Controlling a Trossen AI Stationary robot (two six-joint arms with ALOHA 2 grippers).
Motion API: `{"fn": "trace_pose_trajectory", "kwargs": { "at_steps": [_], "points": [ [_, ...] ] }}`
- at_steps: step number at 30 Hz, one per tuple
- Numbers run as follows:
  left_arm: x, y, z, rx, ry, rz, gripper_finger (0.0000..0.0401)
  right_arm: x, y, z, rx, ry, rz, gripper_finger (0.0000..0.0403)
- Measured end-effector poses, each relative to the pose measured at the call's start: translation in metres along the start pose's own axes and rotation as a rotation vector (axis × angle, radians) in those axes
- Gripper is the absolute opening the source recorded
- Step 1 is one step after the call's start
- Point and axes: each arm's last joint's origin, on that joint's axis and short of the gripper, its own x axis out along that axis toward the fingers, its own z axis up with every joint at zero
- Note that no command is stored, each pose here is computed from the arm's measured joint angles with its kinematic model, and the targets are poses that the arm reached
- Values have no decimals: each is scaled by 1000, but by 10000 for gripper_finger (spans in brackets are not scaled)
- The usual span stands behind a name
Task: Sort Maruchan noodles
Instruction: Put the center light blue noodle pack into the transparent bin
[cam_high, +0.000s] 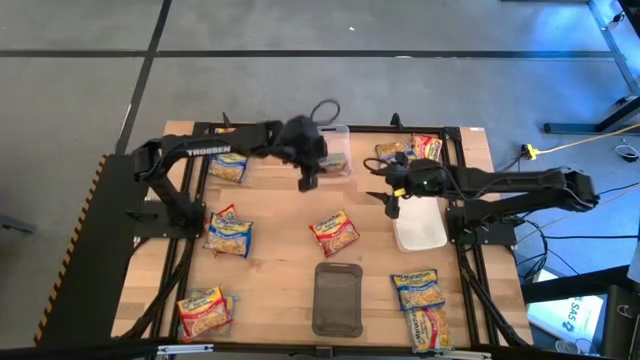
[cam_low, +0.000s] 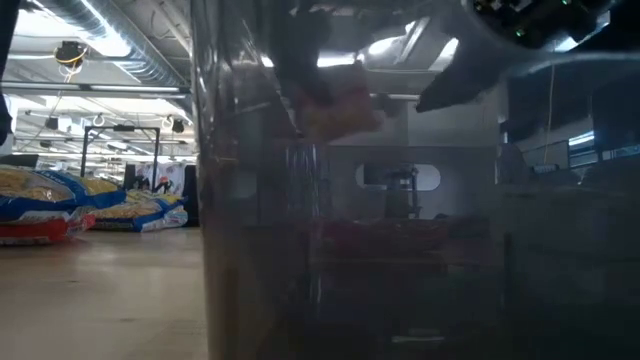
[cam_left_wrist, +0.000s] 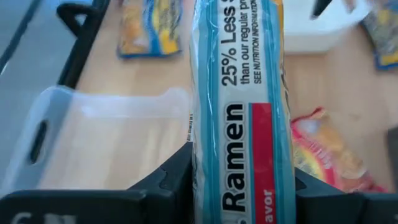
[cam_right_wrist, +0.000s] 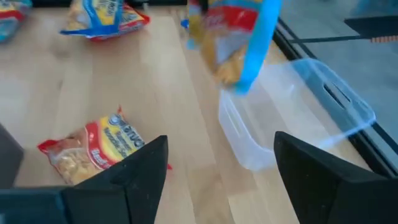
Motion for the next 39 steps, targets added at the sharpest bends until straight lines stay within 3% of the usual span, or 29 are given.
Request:
{"fn": "trace_pose_trajectory", "kwargs": {
  "at_steps": [5,10,17,23,39],
  "points": [
    [-5,45,24,1,-16,72,121,5,0,-18,24,24,-26,268],
    [19,92,31,-15,64,58,122,10,0,-28,30,19,-57,268],
    [62,135,15,-40,190,47,122,10,0,-28,49,19,-77,269],
    [80,151,0,-48,241,33,122,10,0,-28,73,18,-74,269],
    [100,158,-17,-12,267,36,123,10,0,-28,109,15,-74,269]
  ]
}}
